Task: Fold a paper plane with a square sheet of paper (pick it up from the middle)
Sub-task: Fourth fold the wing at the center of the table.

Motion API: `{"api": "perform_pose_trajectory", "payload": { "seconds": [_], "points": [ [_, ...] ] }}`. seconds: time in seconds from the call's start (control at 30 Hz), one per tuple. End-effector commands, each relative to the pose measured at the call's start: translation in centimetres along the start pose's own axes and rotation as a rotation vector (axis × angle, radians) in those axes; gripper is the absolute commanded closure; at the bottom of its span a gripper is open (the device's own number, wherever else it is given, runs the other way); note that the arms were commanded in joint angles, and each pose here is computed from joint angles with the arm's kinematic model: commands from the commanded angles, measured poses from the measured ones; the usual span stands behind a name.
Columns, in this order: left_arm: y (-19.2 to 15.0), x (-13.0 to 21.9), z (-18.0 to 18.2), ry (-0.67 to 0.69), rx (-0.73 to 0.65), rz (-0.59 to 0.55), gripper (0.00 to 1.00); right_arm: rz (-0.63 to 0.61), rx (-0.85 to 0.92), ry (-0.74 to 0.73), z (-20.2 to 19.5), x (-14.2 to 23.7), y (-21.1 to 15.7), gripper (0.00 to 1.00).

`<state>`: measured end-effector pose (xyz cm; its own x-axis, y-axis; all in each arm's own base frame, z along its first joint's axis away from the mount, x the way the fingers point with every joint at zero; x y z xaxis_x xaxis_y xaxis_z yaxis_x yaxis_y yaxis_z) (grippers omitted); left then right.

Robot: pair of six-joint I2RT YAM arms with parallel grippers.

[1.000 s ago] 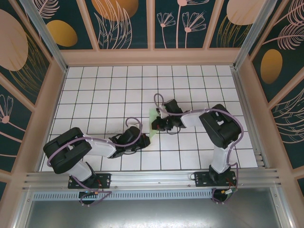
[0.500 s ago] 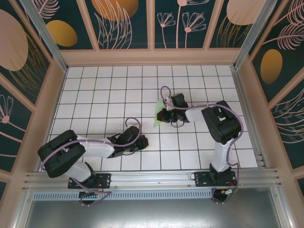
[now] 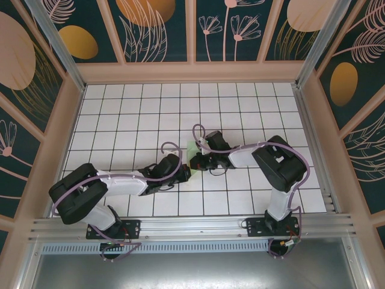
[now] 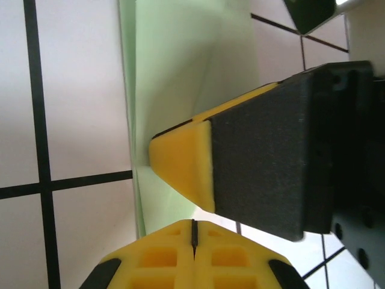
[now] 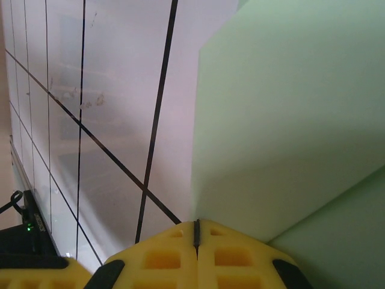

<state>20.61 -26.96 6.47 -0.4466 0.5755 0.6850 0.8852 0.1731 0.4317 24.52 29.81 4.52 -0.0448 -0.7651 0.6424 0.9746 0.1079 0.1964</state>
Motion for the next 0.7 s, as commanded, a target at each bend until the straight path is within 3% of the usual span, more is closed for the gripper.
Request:
{"api": "perform_pose_trajectory", "payload": {
  "seconds": [0.0, 0.4, 0.67],
  "points": [
    [0.3, -0.5, 0.3, 0.019, -0.007, -0.006, 1.0, 0.07, -0.051, -0.019, -0.7, -0.2, -2.0, 1.0],
    [-0.3, -1.8, 1.3, 0.051, -0.013, 0.024, 1.0, 0.084, -0.05, -0.009, -0.6, -0.4, -2.2, 1.0],
    [-3.2, -2.4, 3.5, 0.166, -0.05, 0.209, 1.0, 0.05, -0.033, -0.036, -1.1, -0.2, -0.5, 1.0]
  ]
}}
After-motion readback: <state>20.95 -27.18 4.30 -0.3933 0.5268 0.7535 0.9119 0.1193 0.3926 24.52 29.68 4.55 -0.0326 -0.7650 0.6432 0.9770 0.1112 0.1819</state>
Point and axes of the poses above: each hand's point on the last joint's axis, 136 mm out from that joint toward the fingers, its own x axis back along the fingers, its own z axis along the line the jaws close on, y = z × x, the point moved 4 cm from there along x, back along the fingers, and after that the axes turned 3 degrees about -x, right-handed, at the moved point
